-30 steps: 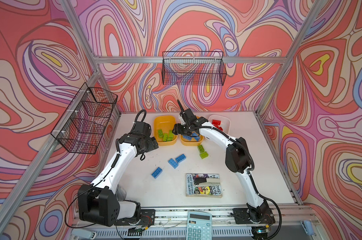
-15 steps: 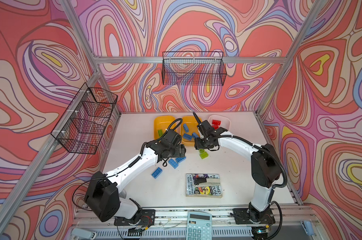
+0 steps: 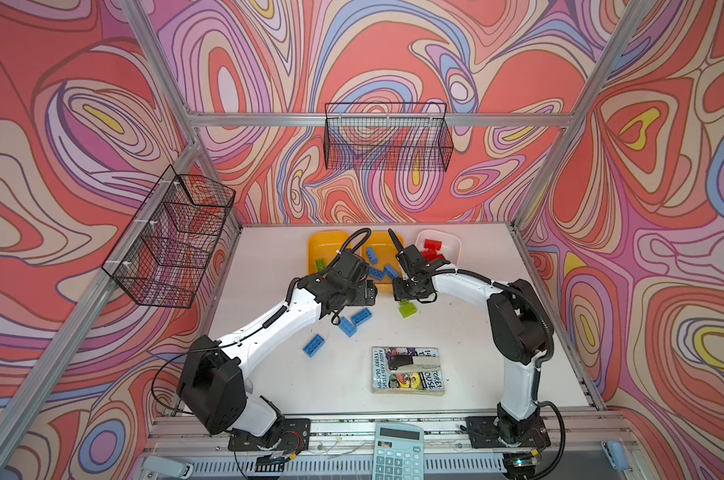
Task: Sort the legos into containers by color
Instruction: 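Lower the right gripper and grasp a lime-green brick near the bins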
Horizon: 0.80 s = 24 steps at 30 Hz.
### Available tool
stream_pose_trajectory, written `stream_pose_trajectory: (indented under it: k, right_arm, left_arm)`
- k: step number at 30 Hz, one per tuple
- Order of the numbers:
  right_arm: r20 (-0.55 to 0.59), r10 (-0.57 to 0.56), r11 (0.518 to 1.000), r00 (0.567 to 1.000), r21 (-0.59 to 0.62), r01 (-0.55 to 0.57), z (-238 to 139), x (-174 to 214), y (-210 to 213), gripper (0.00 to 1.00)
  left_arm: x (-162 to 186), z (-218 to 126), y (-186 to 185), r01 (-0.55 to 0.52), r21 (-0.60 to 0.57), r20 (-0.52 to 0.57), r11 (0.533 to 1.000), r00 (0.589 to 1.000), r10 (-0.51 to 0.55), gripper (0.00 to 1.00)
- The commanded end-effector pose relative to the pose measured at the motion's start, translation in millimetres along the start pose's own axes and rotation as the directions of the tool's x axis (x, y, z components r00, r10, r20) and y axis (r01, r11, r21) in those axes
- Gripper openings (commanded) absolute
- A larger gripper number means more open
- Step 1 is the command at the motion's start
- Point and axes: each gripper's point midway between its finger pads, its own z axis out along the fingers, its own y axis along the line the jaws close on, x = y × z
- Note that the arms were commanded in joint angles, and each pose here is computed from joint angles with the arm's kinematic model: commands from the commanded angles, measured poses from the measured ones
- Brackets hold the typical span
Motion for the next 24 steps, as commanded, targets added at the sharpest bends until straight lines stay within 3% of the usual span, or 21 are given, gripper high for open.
stream_pose_trajectory:
  k: [1, 4, 8, 10, 17, 24]
  right_arm:
    - [0.005, -0.014, 1.000, 1.000, -0.019, 0.015, 8.9, -6.8, 4.6, 0.67]
    - [-0.014, -0.010, 1.000, 1.000, -0.023, 0.010, 18.2, -3.5, 5.9, 0.63]
    - [-0.037, 0.001, 1.000, 0.999, -0.030, -0.003, 20.6, 1.2, 7.1, 0.34]
    - [-0.045, 0.008, 1.000, 0.999, -0.029, -0.010, 14.5, 3.8, 6.1, 0.25]
    - [-0.030, 0.036, 0.996, 0.999, -0.075, -0.039, -30.9, 0.2, 13.2, 0.23]
    - [0.042, 0.138, 0.957, 0.990, -0.264, -0.122, -65.1, -50.9, 57.8, 0.23]
  left_arm:
    - [-3.4, 0.8, 4.7, -0.034, -0.042, 0.000, 0.999, 0.999, 0.034, 1.00]
    - [-4.6, 0.9, 5.9, -0.047, -0.052, 0.004, 0.998, 0.999, 0.047, 1.00]
    - [-2.7, 1.3, 9.1, -0.065, -0.068, -0.007, 0.996, 0.998, 0.065, 1.00]
    - [0.6, 3.2, 13.3, -0.069, -0.089, -0.019, 0.994, 0.998, 0.068, 1.00]
    - [9.1, 9.5, 29.6, -0.050, -0.142, -0.045, 0.989, 0.998, 0.044, 1.00]
    - [15.8, 12.0, 70.0, 0.112, -0.136, -0.041, 0.984, 0.992, -0.118, 1.00]
